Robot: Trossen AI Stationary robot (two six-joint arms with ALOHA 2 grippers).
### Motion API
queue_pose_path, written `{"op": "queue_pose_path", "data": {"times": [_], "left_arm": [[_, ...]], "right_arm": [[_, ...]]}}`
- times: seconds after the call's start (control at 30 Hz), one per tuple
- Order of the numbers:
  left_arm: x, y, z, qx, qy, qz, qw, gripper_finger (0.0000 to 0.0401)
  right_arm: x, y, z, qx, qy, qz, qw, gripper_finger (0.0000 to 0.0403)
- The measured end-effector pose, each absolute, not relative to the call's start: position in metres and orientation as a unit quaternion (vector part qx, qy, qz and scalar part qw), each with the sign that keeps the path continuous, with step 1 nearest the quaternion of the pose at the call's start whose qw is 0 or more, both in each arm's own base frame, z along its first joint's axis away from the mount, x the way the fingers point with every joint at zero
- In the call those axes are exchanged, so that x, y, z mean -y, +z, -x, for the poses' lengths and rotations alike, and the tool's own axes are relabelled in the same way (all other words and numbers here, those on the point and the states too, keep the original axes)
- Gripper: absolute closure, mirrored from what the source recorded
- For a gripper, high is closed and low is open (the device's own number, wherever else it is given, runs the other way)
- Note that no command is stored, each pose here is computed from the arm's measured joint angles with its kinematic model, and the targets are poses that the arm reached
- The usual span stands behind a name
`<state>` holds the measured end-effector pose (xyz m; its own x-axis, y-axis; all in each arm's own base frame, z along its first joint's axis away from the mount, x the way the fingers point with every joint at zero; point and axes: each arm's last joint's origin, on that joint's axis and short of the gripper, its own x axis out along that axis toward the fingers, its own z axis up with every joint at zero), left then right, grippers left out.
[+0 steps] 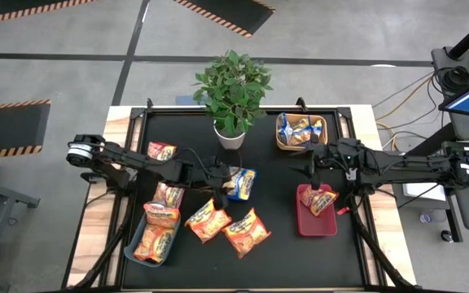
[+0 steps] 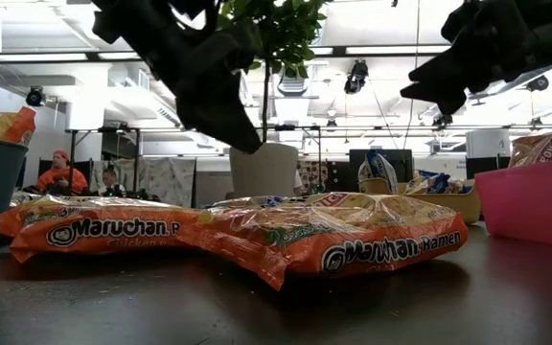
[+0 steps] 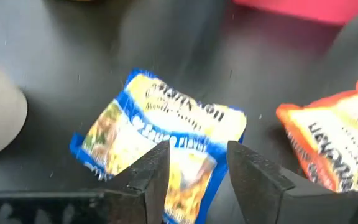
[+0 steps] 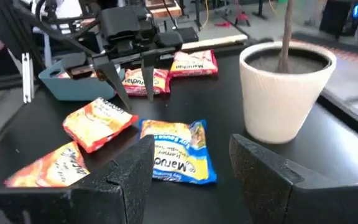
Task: Sort Maruchan noodles
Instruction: Put the blue noodle pack into the pink bin
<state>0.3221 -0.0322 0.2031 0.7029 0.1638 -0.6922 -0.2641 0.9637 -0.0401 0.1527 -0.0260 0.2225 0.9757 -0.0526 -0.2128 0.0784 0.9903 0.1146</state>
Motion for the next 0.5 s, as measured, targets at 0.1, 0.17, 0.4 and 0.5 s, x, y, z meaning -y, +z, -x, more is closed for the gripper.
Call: {"op": "queue_pose_path", "data": {"times": [0.1,0.17,0.4,0.5], "left_arm": [[0.032,0.2,-0.32,-0.38,0.116,0.062,0.916,0.0254],[0.032,0.197,-0.318,-0.386,0.113,0.052,0.914,0.0255],[0.032,0.19,-0.313,-0.41,0.09,0.003,0.908,0.0276],[0.032,0.189,-0.312,-0.416,0.072,-0.025,0.906,0.0286]], "right_arm": [[0.026,0.221,-0.152,-0.114,-0.038,-0.102,0.988,0.0204],[0.026,0.219,-0.152,-0.123,-0.043,-0.133,0.983,0.0204],[0.02,0.212,-0.156,-0.15,-0.04,-0.233,0.96,0.0204],[0.011,0.206,-0.162,-0.168,-0.039,-0.251,0.953,0.0205]]}}
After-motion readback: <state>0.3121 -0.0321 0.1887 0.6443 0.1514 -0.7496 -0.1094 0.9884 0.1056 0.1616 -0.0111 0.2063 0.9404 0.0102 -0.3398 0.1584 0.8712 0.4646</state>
